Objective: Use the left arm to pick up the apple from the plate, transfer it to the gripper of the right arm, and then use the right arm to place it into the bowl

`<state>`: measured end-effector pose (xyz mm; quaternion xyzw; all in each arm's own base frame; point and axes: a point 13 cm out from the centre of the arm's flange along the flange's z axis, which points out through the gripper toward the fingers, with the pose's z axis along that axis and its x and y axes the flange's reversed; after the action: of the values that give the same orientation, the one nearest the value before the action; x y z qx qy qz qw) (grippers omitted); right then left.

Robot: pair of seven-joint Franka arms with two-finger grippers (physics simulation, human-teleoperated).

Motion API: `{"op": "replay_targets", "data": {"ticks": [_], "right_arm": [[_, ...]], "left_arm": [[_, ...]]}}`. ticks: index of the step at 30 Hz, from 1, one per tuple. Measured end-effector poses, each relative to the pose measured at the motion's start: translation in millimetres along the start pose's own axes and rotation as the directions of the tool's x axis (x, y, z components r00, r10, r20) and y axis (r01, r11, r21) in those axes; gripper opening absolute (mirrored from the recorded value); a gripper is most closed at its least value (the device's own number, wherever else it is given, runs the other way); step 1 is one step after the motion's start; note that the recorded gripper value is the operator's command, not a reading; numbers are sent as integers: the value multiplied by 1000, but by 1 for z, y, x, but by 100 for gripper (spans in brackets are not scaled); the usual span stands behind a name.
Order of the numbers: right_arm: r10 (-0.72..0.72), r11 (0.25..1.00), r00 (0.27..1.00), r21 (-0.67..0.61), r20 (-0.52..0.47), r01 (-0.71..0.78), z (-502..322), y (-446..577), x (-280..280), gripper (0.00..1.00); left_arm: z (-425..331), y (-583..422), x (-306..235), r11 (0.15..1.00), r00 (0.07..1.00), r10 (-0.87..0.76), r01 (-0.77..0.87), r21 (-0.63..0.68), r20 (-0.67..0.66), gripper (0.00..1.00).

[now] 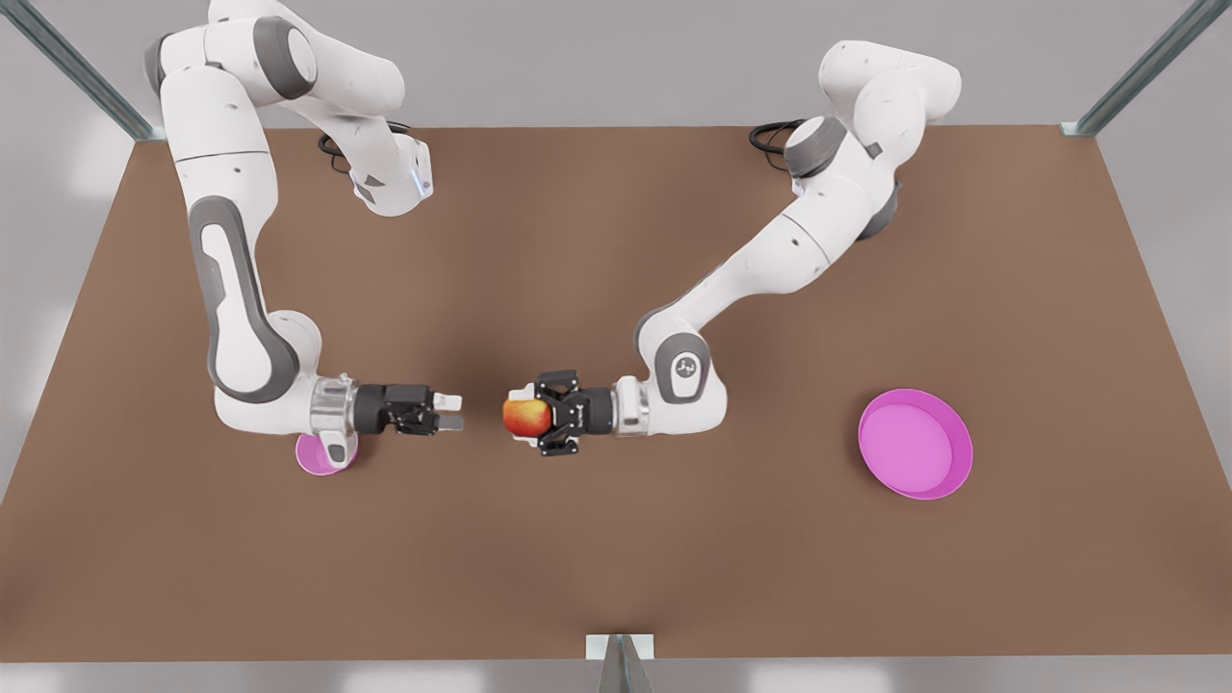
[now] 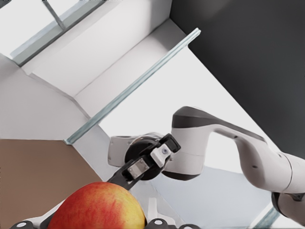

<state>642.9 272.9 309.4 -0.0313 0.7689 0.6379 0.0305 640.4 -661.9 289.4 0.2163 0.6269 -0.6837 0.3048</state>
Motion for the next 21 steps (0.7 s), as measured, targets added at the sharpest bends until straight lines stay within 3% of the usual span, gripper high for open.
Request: {"op": "replay_targets", "data": {"ticks": [9, 21], "right_arm": [[-47, 999, 998, -28, -46, 45, 31, -24, 13, 100], [-107, 993, 994, -43, -27, 105, 66, -18, 1, 100]], "left_arm": [[2, 3, 3, 982, 982, 190, -190, -5, 8, 67], [5, 7, 13, 945, 945, 327, -327, -5, 2, 67]]}}
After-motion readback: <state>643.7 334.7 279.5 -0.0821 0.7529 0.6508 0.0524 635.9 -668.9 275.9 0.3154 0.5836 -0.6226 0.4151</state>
